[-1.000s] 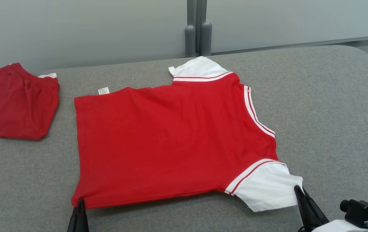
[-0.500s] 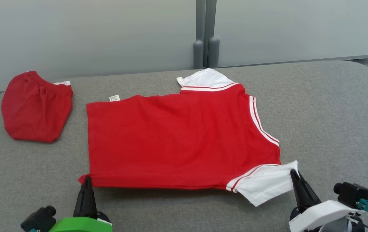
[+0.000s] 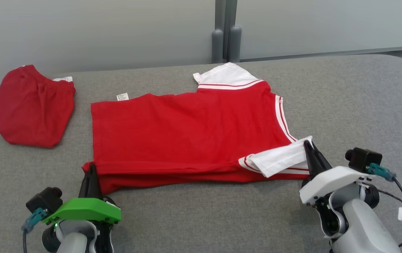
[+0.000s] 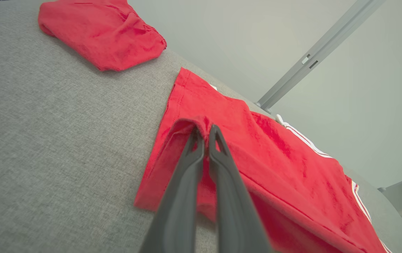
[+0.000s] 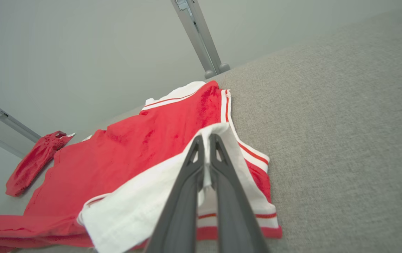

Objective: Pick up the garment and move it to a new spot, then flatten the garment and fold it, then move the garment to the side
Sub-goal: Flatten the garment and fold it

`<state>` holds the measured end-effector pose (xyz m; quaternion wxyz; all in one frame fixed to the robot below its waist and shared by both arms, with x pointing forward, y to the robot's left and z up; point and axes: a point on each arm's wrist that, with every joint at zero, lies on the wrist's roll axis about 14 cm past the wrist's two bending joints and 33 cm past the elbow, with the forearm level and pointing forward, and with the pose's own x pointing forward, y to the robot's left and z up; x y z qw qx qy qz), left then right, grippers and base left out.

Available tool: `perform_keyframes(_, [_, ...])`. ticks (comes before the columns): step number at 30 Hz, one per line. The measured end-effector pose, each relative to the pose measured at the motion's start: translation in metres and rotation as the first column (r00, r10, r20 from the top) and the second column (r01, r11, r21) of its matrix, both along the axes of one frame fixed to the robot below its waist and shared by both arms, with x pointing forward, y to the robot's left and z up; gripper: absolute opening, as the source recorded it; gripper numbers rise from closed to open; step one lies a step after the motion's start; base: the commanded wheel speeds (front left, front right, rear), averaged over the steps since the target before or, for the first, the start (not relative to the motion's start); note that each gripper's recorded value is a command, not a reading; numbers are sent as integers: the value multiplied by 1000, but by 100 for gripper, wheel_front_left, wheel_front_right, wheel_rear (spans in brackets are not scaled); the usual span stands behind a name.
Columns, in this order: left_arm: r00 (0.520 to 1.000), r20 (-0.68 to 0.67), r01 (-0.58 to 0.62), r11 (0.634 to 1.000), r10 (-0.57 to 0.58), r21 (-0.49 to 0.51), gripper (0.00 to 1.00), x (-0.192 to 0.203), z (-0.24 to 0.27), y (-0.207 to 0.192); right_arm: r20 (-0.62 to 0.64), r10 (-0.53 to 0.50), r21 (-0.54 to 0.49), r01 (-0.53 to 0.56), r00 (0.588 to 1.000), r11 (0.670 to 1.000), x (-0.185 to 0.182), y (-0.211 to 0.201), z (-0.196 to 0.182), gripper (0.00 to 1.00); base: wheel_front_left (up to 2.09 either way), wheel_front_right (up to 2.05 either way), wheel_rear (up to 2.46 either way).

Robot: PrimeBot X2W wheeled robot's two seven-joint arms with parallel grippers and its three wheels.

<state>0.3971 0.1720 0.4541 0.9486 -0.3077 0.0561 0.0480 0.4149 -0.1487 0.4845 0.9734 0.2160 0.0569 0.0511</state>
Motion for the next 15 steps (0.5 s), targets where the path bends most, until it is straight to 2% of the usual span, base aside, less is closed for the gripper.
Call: perform_keyframes(15, [998, -62, 24, 999, -21, 40, 0, 35, -17, -3, -92, 67, -67, -74, 993, 995, 62, 26, -23, 0, 0, 0, 0])
